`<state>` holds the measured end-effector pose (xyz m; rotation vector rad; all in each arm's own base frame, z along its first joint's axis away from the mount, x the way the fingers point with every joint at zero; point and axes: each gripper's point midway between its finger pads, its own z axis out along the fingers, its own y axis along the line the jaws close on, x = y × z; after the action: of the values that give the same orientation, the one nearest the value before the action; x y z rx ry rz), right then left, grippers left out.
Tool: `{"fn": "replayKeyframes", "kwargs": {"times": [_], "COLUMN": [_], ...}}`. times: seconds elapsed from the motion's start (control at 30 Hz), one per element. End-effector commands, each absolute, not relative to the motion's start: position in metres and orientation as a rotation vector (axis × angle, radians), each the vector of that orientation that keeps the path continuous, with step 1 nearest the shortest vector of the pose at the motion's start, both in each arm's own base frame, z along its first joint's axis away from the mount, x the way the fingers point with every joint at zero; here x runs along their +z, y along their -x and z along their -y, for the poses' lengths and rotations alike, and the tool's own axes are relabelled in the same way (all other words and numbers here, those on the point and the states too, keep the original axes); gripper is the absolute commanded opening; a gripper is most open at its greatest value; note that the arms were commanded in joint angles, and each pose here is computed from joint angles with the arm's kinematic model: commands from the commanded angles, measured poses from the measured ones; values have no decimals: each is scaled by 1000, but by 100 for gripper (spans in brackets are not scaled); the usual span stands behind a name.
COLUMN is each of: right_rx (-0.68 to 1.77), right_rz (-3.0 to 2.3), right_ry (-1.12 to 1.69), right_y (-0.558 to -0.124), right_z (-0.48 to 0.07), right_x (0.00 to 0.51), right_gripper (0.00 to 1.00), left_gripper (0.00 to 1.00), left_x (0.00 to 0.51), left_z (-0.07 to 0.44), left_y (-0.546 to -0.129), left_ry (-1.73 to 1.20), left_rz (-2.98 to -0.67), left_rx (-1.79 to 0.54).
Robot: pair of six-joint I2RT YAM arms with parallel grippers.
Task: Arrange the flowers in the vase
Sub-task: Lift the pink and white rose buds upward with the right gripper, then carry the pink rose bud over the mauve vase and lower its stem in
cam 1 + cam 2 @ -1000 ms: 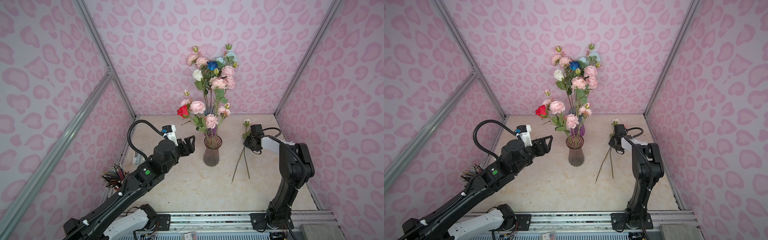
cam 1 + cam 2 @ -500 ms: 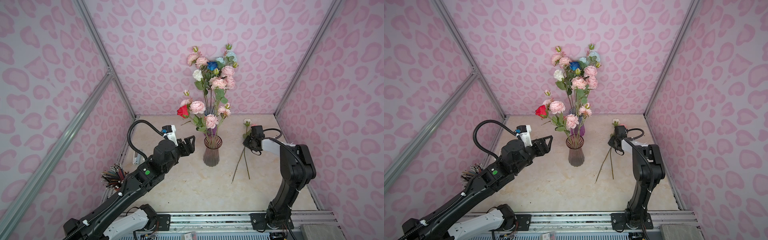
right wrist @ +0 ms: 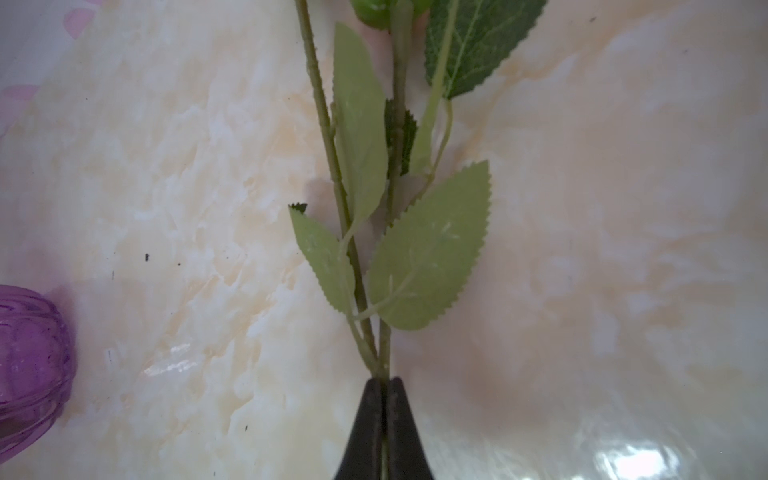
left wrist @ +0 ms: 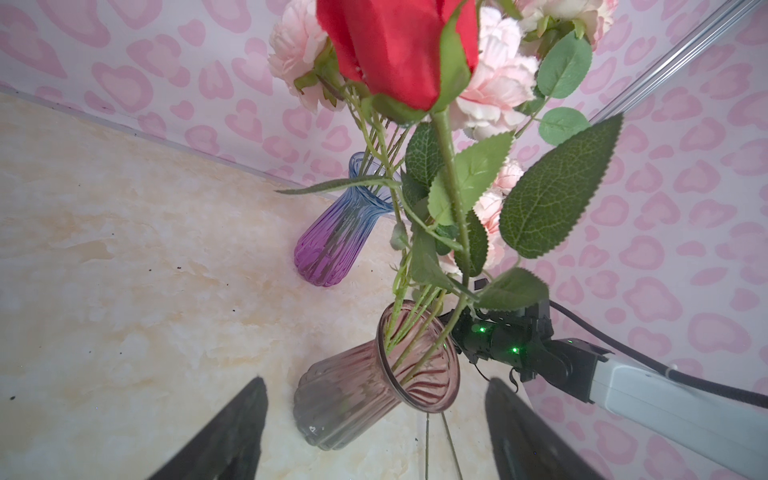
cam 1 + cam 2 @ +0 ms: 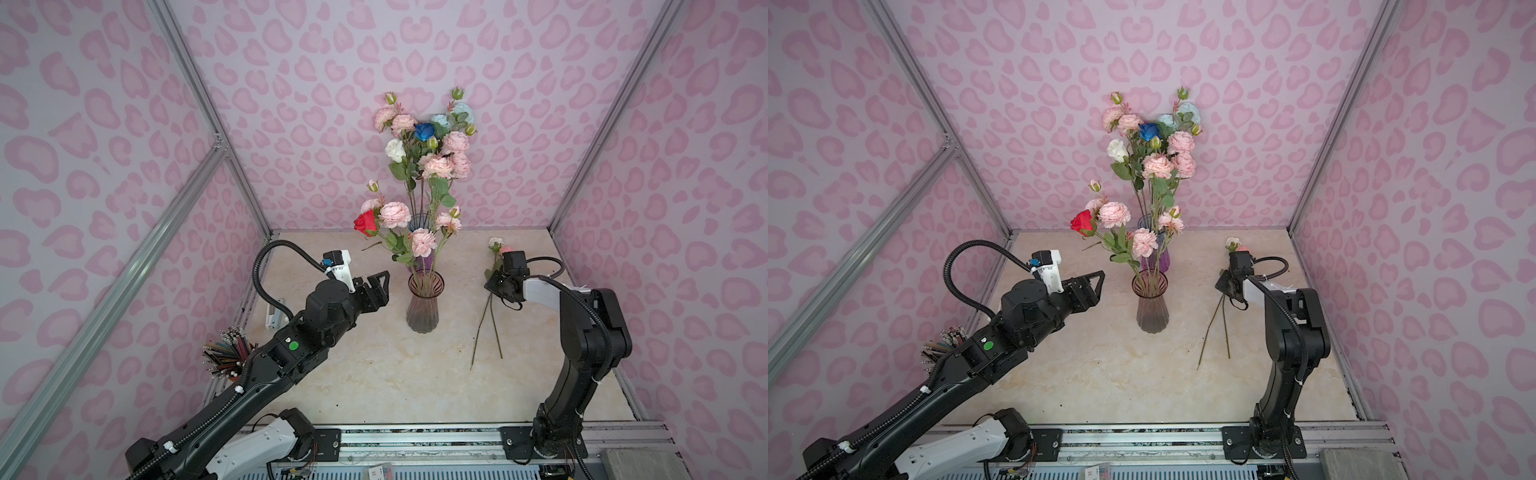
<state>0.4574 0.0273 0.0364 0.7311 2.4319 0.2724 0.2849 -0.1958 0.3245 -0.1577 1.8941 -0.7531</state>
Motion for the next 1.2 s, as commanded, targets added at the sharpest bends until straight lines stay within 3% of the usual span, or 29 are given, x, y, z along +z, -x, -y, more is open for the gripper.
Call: {"fn": "replayKeyframes", "kwargs": {"times": [0.0, 0.47, 0.9, 1.17], "right_rx": [308, 456, 583, 612], "right_rz": [-2391, -2179, -1819, -1583], "right_ry": [-724, -631, -330, -195], "right_y": [-459, -441, -400, -367], "right_z": [-29, -48, -105, -137], "right_x": [48, 155, 339, 447], "right_gripper": [0, 0, 0, 0], "left_gripper": [83, 83, 84, 89], "left_x": [334, 339, 344, 339], "left_z": [194, 188, 176, 116], "left_y": [-286, -284, -286, -289], "left_ry": [167, 174, 197, 469], "left_rz": [-1862, -1838, -1807, -1710], "left_rx": [-757, -744, -686, -469]}}
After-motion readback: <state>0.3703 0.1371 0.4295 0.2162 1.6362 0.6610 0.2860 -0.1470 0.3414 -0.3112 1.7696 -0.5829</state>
